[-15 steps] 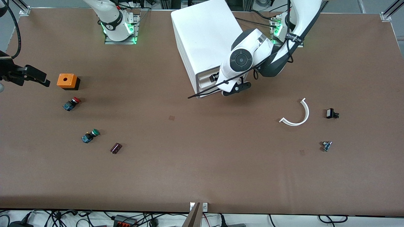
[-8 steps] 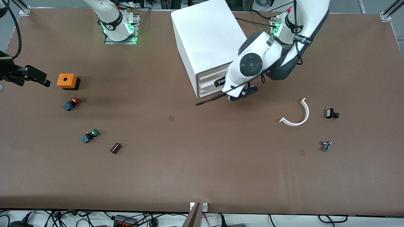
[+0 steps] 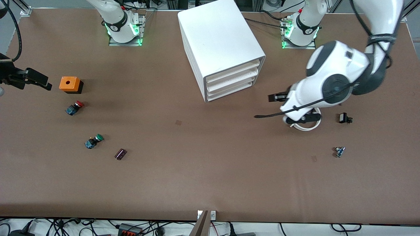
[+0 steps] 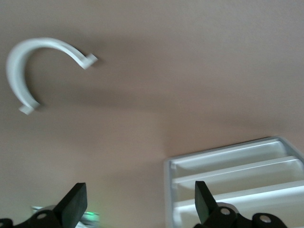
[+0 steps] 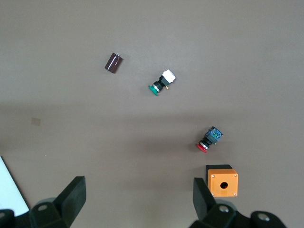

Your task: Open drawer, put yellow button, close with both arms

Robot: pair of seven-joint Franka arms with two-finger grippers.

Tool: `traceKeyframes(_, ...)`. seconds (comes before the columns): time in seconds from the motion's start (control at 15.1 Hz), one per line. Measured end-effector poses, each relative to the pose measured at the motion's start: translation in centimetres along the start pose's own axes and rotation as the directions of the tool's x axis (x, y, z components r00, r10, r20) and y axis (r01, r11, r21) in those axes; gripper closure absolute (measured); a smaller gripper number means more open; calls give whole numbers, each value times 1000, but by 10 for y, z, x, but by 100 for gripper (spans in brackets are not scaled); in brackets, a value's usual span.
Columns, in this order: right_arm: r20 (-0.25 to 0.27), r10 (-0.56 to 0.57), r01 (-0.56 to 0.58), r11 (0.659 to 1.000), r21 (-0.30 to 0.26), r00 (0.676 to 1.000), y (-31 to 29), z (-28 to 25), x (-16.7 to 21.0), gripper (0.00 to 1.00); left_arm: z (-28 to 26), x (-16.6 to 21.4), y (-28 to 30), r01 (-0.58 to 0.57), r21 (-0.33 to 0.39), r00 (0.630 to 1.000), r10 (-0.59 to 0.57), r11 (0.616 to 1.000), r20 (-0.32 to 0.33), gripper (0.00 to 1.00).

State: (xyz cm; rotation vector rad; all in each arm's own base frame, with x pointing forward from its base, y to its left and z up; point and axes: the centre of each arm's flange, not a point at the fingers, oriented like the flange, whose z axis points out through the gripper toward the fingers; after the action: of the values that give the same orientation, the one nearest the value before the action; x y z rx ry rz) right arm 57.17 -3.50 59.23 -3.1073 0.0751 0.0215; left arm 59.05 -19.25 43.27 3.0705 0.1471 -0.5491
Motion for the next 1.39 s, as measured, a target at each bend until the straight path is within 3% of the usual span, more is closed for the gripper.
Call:
traceKeyframes(0.33, 0, 0, 0, 1000, 0, 1000, 0, 0, 0, 0, -51, 15, -105, -217, -25, 976, 217, 976, 16, 0)
traceKeyframes(0.53, 0, -1, 1, 1000, 0, 1000, 0, 0, 0, 0, -80, 13, -152, -297, -37, 955, 297, 954, -21, 0)
traceKeyframes(0.93, -6, -2, 2, 1000, -16, 1000, 1, -1, 1, 0, -139, -14, -213, -194, -21, 965, 187, 981, -184, 0)
traceKeyframes(1.06, -6, -4, 4, 1000, -21, 1000, 1, -1, 1, 0, -143, -22, -209, -176, 6, 963, 174, 984, -206, 0)
traceKeyframes(1.39, -6, -5, 5, 1000, -22, 1000, 0, 0, 1, 0, -135, -39, -192, -185, 39, 924, 188, 982, -333, 0)
